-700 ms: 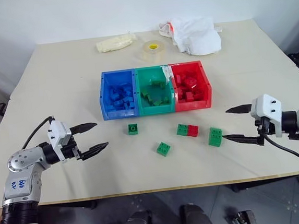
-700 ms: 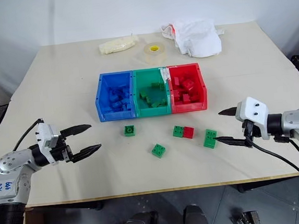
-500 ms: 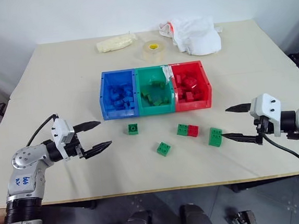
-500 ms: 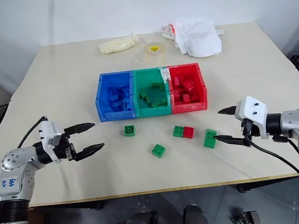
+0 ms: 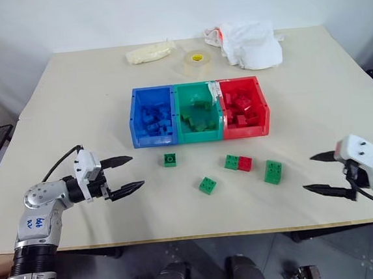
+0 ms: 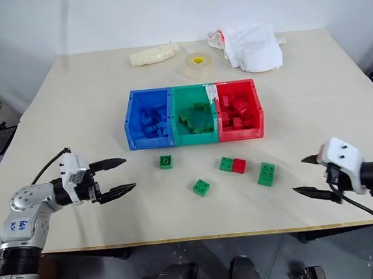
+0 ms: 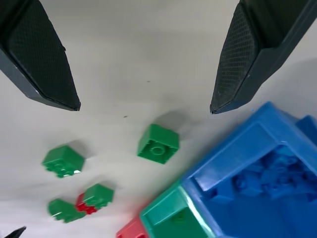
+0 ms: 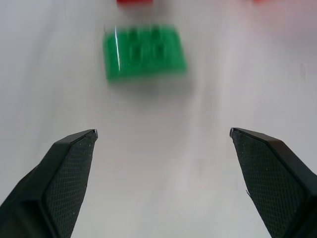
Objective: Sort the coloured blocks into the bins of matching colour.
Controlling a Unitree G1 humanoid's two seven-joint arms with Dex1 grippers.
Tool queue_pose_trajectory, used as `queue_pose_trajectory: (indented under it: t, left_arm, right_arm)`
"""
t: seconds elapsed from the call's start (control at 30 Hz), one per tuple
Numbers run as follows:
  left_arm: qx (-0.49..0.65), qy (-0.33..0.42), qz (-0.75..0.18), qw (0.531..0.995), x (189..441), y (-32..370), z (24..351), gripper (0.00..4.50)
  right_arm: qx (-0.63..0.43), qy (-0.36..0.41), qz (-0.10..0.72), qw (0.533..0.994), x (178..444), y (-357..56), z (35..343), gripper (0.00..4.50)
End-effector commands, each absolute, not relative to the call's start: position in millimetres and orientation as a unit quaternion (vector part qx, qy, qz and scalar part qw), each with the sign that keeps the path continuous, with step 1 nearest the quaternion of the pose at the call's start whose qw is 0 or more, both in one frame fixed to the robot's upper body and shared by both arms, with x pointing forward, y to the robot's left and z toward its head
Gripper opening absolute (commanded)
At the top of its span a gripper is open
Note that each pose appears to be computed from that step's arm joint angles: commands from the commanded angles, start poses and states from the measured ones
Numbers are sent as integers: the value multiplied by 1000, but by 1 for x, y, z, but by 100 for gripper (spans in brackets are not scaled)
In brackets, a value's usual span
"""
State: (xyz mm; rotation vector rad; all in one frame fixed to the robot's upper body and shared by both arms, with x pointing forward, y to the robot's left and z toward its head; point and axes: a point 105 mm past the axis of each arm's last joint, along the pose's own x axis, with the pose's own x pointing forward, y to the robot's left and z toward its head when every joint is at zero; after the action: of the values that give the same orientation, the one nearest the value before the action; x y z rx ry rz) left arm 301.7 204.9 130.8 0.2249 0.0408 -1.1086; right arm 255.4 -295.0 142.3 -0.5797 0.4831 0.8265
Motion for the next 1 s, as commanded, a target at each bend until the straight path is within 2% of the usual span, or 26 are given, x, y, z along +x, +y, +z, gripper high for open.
queue_pose_trajectory:
  t: [0.03,0.33,0.57,0.73,0.83,0.9,1.0]
  left_arm:
    - [110,2,-539,835,300,203,141,446]
    - [107,2,-550,828,292,197,136,446]
    - [99,-2,-539,837,279,193,139,446]
    - [97,-1,-529,843,273,194,141,446]
    - [97,1,-525,845,271,196,141,450]
    - [97,1,-524,846,271,196,141,450]
    - [96,1,-523,847,270,196,141,450]
  right_arm:
    - [-299,209,390,846,254,-293,158,450]
    - [-278,175,439,836,273,-253,151,450]
    - [-245,166,463,835,313,-221,123,450]
    - [-234,177,475,829,316,-217,112,450]
    - [-223,180,488,825,312,-214,108,391]
    - [-222,176,486,827,313,-213,108,334]
    - [-222,169,483,830,313,-213,110,334]
